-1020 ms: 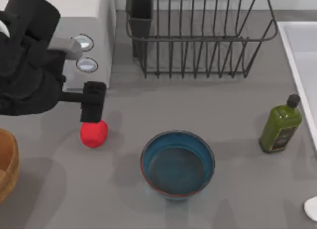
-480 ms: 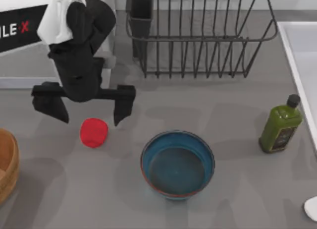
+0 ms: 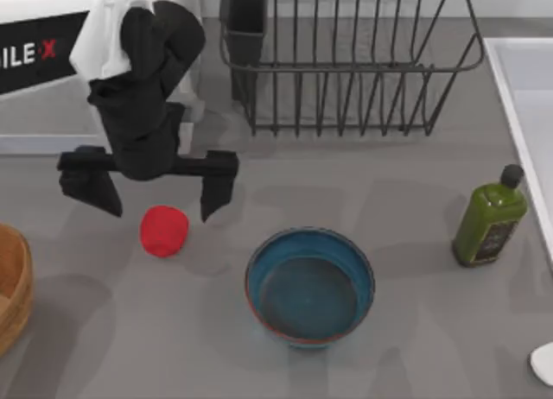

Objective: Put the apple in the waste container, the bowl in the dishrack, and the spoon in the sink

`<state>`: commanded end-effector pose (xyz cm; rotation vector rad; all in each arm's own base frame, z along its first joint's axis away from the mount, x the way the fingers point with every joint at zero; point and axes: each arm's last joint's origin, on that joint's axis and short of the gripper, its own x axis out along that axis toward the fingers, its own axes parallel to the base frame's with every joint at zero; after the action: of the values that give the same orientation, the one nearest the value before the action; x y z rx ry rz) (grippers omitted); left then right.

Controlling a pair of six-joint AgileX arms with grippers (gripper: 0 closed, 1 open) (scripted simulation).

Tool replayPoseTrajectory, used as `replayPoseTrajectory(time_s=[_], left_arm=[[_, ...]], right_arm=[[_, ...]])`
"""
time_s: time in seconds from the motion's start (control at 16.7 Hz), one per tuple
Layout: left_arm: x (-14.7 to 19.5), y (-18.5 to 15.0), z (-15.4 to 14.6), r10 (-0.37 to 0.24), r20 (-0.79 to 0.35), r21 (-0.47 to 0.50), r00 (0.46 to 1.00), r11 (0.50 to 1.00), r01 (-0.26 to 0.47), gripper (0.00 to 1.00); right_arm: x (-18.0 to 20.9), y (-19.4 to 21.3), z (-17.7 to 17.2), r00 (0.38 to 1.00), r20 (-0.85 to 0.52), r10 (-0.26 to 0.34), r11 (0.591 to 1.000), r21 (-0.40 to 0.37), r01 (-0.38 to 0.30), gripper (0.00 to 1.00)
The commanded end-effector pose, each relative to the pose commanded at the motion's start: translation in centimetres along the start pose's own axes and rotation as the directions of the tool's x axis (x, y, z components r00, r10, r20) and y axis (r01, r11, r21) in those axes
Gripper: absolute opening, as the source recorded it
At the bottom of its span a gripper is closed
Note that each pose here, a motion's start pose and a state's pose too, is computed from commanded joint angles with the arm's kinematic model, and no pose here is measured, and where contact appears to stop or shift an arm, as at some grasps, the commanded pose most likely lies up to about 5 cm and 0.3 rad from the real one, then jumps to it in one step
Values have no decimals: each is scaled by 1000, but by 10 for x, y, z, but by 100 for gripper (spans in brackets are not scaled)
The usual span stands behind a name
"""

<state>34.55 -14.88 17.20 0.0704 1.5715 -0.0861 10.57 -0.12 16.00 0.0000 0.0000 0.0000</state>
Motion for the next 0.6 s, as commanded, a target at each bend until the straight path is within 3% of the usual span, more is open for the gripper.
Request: replayPoseTrajectory(time_s=[0.24,0.6], left_arm=[[27,-13,-6,0,0,-1,1000,1000,0,100],[66,3,2,0,-1,-1,1000,1000,0,100]], right_arm=[[0,0,0,1000,0,0,1000,0,0,100],[0,0,0,1000,0,0,1000,0,0,100]])
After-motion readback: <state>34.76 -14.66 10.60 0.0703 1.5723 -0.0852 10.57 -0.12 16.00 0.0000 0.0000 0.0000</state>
